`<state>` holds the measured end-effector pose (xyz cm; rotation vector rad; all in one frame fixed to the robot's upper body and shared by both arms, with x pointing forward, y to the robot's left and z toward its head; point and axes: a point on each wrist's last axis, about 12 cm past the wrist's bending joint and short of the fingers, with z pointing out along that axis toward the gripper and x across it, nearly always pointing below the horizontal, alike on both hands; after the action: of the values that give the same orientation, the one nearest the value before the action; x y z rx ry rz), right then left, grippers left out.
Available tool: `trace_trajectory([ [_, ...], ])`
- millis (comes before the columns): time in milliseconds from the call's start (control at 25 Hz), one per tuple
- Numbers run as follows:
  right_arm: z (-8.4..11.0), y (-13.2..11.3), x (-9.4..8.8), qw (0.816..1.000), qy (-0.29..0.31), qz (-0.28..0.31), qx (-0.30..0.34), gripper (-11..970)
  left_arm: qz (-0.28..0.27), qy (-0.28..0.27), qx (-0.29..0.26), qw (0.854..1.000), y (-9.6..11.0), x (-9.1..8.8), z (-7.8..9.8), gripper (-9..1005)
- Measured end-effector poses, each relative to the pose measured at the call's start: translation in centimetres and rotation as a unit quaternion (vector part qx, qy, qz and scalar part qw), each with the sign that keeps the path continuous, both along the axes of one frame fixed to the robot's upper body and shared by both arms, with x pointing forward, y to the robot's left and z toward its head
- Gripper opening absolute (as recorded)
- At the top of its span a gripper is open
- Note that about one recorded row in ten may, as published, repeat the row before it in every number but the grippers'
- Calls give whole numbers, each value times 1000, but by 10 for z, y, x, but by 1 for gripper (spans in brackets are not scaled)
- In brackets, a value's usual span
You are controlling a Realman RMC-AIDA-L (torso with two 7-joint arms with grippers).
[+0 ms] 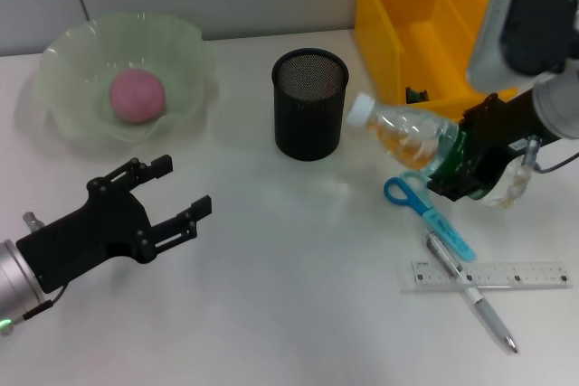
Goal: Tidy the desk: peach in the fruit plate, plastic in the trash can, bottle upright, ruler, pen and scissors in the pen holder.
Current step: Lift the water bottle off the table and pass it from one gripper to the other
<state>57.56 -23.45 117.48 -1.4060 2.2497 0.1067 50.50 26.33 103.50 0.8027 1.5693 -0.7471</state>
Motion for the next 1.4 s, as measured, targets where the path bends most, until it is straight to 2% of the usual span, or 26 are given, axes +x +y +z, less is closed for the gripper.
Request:
trace_trajectory([
  [40,7,-4,-5,999,-2,-2,37,738,4,-3,-8,1000,2,-1,2,781],
  [80,7,-4,-5,999,-2,-2,37,738,4,-3,-8,1000,2,-1,2,781],
  [120,12,-9,-12,997,-10,0,77,739,7,-5,-12,1000,3,-1,3,781],
  [160,12,-9,-12,997,-10,0,77,739,10,-7,-16,1000,5,-1,3,781],
  [240,17,-16,-25,991,-32,14,130,739,20,-17,-33,999,10,-3,7,781],
  [280,17,-16,-25,991,-32,14,130,739,20,-17,-33,999,10,-3,7,781],
  [400,14,-25,-35,981,-58,22,182,740,26,-27,-51,998,14,-4,12,781],
  [440,9,-33,-41,973,-70,26,217,740,26,-34,-62,997,16,-6,15,781],
  [480,9,-33,-41,973,-70,26,217,740,26,-34,-62,997,16,-6,15,781],
  [560,-1,-45,-46,962,-82,27,259,740,28,-42,-74,996,20,-8,18,781],
  [600,-1,-45,-46,962,-82,27,259,740,28,-42,-74,996,20,-8,18,781],
  [640,-11,-51,-48,956,-89,29,276,740,31,-43,-76,996,21,-9,18,781],
  [680,-11,-51,-48,956,-89,29,276,741,34,-44,-79,995,23,-8,19,781],
  [800,-28,-54,-51,945,-104,41,308,741,36,-39,-86,995,24,-8,20,781],
  [840,-40,-54,-51,935,-122,50,331,741,30,-37,-96,994,23,-10,22,781],
  [880,-40,-54,-51,935,-122,50,331,741,30,-37,-96,994,23,-10,22,781],
  [1040,-59,-49,-46,920,-139,51,364,742,7,-40,-115,992,19,-12,27,781],
  [1200,-70,-42,-42,917,-141,58,369,742,-2,-34,-125,992,18,-11,29,780],
  [1240,-80,-34,-39,911,-143,62,381,743,-3,-33,-127,991,17,-11,29,780],
  [1400,-90,-23,-35,905,-140,70,395,743,-6,-31,-136,990,16,-11,30,780],
])
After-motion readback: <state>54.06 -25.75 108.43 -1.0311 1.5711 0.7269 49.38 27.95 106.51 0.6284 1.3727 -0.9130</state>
